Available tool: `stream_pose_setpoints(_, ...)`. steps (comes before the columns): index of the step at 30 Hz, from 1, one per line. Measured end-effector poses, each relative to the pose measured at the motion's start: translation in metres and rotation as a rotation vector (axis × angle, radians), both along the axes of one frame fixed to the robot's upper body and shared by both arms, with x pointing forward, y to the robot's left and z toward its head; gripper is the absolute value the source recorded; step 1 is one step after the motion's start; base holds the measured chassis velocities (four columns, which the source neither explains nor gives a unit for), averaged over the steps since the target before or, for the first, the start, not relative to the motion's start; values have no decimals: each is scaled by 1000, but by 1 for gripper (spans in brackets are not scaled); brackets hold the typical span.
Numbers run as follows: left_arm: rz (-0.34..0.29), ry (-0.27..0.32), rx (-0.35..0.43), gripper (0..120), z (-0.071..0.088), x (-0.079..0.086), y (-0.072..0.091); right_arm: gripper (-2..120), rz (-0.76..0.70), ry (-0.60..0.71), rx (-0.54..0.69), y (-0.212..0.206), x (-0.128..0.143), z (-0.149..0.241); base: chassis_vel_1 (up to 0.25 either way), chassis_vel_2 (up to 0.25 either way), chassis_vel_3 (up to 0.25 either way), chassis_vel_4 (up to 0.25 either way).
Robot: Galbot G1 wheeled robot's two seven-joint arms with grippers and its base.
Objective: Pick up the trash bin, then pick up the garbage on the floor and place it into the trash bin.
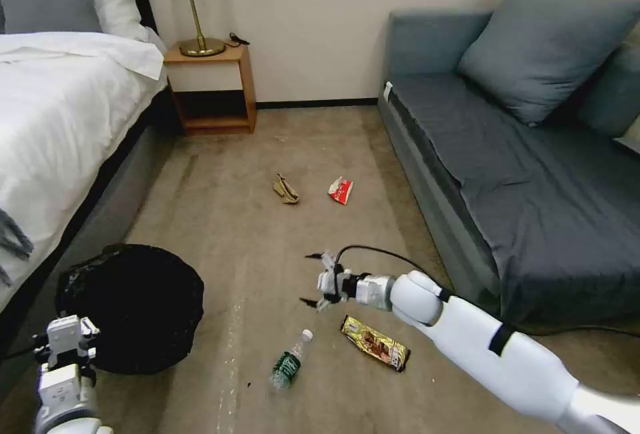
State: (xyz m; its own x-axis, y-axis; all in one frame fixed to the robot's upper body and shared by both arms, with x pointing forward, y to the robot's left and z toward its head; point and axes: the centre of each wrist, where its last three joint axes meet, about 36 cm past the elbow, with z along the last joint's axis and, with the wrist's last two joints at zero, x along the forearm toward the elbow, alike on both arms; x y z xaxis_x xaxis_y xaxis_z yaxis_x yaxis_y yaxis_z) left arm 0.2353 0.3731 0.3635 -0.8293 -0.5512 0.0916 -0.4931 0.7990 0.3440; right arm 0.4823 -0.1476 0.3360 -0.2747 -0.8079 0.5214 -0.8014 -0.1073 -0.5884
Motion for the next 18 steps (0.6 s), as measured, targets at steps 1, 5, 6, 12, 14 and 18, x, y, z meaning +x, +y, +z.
stream_pose_setpoints(1,0,0,0,4,0,0,0,100,0,0,0,0,0,0,0,0,0,0)
stream_pose_setpoints(5,10,9,1,4,-3,-3,2,100,103,-32,-94,12,-6,-13,0,0,0,0)
stream_pose_setpoints(6,16,12,-3,3,-4,-4,4,100,151,-45,-130,19,-12,-22,0,0,0,0)
stream_pose_setpoints(12,26,19,-14,3,-6,-7,6,100,310,-150,-249,43,-24,-46,0,0,0,0)
stream_pose_setpoints(14,27,18,-16,3,-5,-8,4,100,343,-175,-277,48,-26,-52,0,0,0,0)
stream_pose_setpoints(18,25,20,-16,3,-5,-8,1,100,409,-214,-321,59,-31,-62,0,0,0,0)
